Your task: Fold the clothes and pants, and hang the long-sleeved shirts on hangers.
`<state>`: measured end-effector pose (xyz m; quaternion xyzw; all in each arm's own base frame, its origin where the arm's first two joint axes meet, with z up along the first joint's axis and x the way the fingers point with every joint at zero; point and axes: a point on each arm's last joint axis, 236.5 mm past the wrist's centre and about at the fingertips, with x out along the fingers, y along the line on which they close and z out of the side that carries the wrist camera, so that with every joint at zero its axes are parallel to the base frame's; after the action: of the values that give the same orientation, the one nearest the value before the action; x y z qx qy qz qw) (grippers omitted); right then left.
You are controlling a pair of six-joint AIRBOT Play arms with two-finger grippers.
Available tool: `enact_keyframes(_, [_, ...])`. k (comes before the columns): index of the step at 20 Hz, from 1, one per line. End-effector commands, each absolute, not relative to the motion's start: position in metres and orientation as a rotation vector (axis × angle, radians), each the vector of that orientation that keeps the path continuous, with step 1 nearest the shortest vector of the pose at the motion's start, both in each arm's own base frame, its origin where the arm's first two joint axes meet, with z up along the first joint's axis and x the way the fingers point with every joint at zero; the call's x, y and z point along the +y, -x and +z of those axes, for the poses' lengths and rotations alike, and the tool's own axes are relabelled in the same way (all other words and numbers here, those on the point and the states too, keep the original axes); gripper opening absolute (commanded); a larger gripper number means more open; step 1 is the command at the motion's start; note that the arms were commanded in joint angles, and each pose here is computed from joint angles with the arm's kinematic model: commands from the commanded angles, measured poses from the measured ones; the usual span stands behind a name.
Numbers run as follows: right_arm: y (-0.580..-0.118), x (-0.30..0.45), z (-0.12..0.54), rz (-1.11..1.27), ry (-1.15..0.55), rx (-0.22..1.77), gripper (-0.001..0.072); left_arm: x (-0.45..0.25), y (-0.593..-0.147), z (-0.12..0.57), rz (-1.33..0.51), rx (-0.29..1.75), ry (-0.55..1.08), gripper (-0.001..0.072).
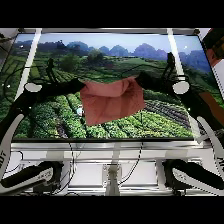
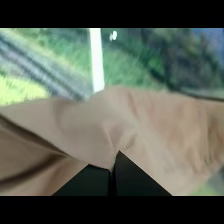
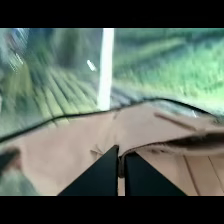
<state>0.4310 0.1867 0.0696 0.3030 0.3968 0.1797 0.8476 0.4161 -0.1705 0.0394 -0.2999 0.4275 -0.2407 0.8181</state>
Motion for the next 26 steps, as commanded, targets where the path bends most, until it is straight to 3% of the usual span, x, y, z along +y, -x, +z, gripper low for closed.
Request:
enact_keyframes(1, [-0.377,0.176,0.023,0.445,-0.417,1.121,0.0019,-0.166,-0.359,0.003,-0.554,1.185,0.507,0.0007])
enact_keyframes(4, [-0.338,0.15,-0.007,0.398,-0.272,1.313,0.0019,-0.15,-0.309,-0.033,-0.491,1.418,0.295,0.0007])
enact_keyframes(8, [-0.335,0.131,-0.026,0.3,-0.251,1.342,0.0019,-0.167,-0.285,-0.051,-0.48,1.483,0.162,0.0007])
enact_keyframes(18, [-0.321,0.101,-0.041,0.208,-0.146,1.413,0.0022,-0.186,-0.258,-0.048,-0.533,1.573,0.196,0.0019])
enact_keyframes(19, [-0.322,0.101,-0.041,0.208,-0.146,1.407,0.012,-0.187,-0.257,-0.048,-0.535,1.574,0.2,0.0024])
enact_keyframes(20, [-0.323,0.102,-0.04,0.208,-0.149,1.403,0.0344,-0.187,-0.257,-0.048,-0.535,1.574,0.2,0.0172])
enact_keyframes(21, [-0.324,0.102,-0.04,0.21,-0.146,1.4,0.0552,-0.187,-0.257,-0.048,-0.535,1.574,0.2,0.0503])
enact_keyframes(22, [-0.325,0.102,-0.038,0.211,-0.146,1.395,0.0607,-0.187,-0.257,-0.047,-0.537,1.576,0.204,0.072])
enact_keyframes(25, [-0.338,0.102,-0.024,0.215,-0.138,1.352,0.0572,-0.188,-0.257,-0.047,-0.54,1.575,0.205,0.0705])
enact_keyframes(26, [-0.351,0.097,-0.01,0.205,-0.104,1.308,0.0438,-0.186,-0.259,-0.046,-0.536,1.57,0.201,0.0704])
